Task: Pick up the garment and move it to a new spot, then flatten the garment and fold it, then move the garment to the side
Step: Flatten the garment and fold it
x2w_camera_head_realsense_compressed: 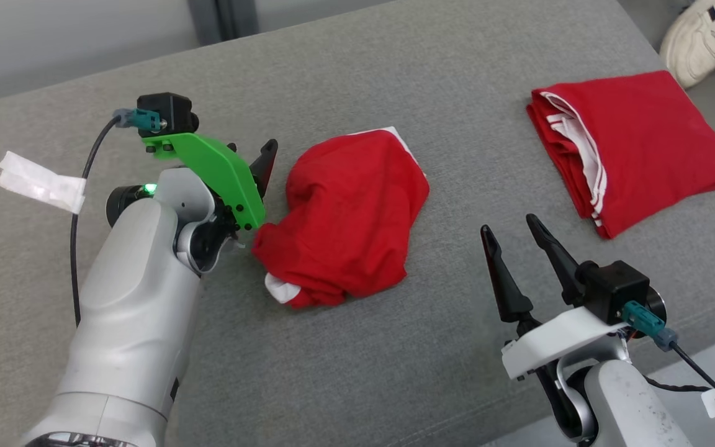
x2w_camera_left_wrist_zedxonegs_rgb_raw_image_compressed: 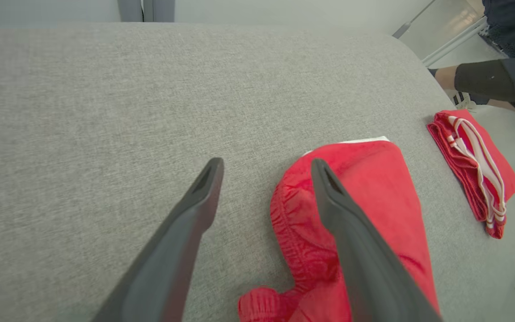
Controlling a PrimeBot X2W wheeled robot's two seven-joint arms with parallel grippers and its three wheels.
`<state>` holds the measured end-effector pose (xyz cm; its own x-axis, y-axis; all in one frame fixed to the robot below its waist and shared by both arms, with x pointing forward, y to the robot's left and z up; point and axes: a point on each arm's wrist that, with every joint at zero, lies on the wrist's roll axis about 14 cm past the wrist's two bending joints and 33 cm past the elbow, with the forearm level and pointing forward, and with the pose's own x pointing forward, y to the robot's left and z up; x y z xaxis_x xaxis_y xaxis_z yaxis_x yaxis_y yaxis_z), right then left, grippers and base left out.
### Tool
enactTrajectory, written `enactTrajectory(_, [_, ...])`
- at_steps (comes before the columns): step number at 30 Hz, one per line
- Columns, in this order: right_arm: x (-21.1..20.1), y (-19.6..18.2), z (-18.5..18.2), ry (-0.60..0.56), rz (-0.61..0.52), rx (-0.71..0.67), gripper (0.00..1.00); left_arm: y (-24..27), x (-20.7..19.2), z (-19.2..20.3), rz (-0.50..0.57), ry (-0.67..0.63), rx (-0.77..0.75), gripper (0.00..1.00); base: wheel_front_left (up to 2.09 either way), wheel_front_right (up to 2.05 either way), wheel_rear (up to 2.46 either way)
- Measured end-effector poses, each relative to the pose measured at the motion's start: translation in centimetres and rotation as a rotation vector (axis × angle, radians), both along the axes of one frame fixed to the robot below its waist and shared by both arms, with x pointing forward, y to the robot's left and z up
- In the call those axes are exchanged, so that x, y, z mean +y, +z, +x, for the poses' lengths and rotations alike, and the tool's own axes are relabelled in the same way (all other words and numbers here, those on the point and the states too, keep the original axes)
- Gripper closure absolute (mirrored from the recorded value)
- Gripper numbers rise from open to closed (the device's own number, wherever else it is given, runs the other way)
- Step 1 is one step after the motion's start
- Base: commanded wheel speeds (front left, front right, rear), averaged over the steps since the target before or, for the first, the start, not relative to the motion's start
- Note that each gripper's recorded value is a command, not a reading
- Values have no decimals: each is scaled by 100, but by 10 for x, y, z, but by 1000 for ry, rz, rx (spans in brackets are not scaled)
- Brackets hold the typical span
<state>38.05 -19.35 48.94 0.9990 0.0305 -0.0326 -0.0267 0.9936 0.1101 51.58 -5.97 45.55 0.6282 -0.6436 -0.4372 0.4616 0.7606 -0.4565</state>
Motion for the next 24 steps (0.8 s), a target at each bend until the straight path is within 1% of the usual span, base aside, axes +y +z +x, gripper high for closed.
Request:
enactTrajectory(4, [-17,-9,-8,-57,-9,27,0,-23,-24,-1,55,-54,75,0,0,0,0])
enactTrajectory(9, [-33,-17,-15,-108,-18,53,0,-54,-44,-12,129,-124,156,0,0,0,0])
enactTrajectory(13, [-40,-23,-17,-132,-26,71,0,-79,-47,-22,243,-177,202,0,0,0,0])
enactTrajectory(16, [-41,-24,-17,-133,-26,74,0,-85,-46,-25,324,-219,187,0,0,0,0])
enactTrajectory(17, [-40,-23,-16,-132,-26,70,0,-84,-47,-26,321,-229,185,62,0,0,0])
enactTrajectory(18, [-40,-22,-15,-131,-25,66,0,-81,-50,-25,300,-227,172,100,0,0,0])
enactTrajectory(20, [-40,-22,-14,-131,-24,64,0,-75,-52,-22,266,-221,130,100,0,0,0])
enactTrajectory(24, [-37,-20,-10,-120,-22,54,0,-42,-65,-12,145,-200,-10,100,0,0,0])
